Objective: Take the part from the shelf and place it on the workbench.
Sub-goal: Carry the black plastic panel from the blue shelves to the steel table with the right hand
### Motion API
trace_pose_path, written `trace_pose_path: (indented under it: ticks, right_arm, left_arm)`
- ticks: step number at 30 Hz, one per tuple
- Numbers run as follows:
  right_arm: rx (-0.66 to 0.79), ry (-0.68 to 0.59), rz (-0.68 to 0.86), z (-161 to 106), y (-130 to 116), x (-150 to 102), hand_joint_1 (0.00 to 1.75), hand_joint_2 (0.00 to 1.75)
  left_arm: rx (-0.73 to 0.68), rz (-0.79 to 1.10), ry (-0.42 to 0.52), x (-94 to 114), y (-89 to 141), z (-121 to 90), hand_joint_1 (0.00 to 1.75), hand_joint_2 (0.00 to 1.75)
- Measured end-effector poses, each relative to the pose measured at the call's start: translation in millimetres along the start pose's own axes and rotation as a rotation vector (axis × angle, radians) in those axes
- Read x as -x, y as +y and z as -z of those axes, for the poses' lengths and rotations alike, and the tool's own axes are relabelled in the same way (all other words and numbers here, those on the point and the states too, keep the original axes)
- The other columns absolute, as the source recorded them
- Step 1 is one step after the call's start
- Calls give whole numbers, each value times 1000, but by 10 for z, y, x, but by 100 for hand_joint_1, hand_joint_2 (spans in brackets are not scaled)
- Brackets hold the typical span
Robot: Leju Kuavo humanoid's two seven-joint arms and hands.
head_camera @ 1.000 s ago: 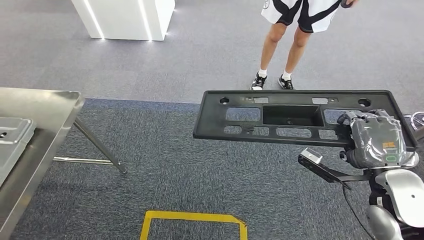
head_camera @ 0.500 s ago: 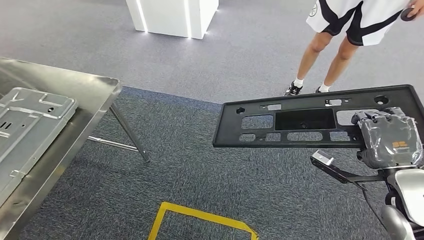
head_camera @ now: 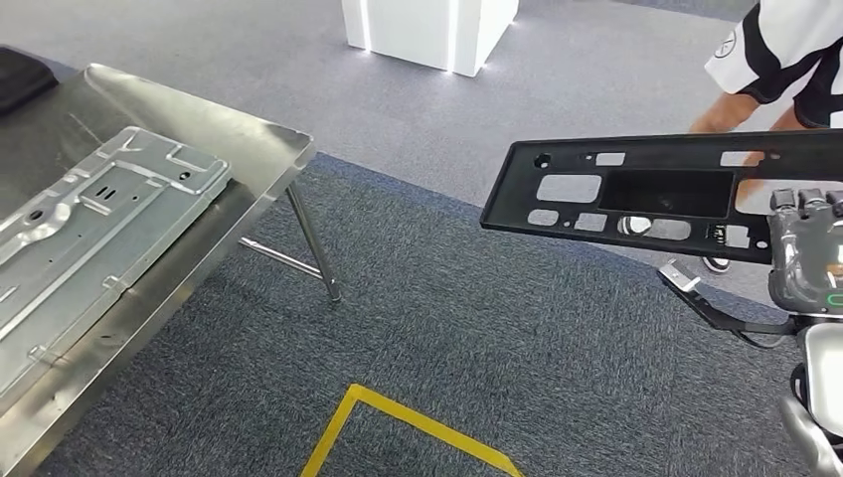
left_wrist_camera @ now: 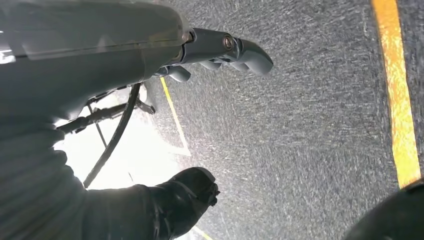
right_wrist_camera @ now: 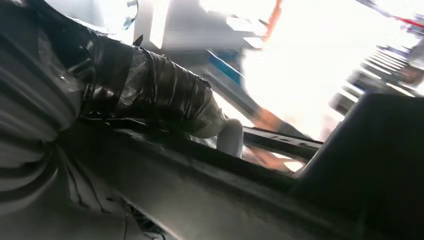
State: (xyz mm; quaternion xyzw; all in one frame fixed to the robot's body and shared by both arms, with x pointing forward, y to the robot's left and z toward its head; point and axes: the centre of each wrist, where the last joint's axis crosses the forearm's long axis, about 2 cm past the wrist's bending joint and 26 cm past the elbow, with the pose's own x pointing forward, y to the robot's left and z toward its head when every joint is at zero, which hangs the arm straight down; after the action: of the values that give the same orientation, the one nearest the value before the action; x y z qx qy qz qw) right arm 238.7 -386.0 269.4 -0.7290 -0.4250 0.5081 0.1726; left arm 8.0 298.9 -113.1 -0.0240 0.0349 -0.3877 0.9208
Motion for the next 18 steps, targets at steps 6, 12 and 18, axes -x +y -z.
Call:
trace_pose_path:
  ticks: [6, 12, 18]
  right_arm:
    - [25, 5, -85, 11, 34, 31, 175, 175]
    - [16, -116, -83, -57, 95, -34, 175, 175]
    - [-154, -246, 406, -84, 3, -340, 175, 175]
  left_arm:
    - [-1, 7, -15, -42, 14, -5, 0, 175]
    - [0, 6, -23, -50, 7, -5, 0, 175]
    - [-1, -13, -16, -46, -14, -2, 0, 175]
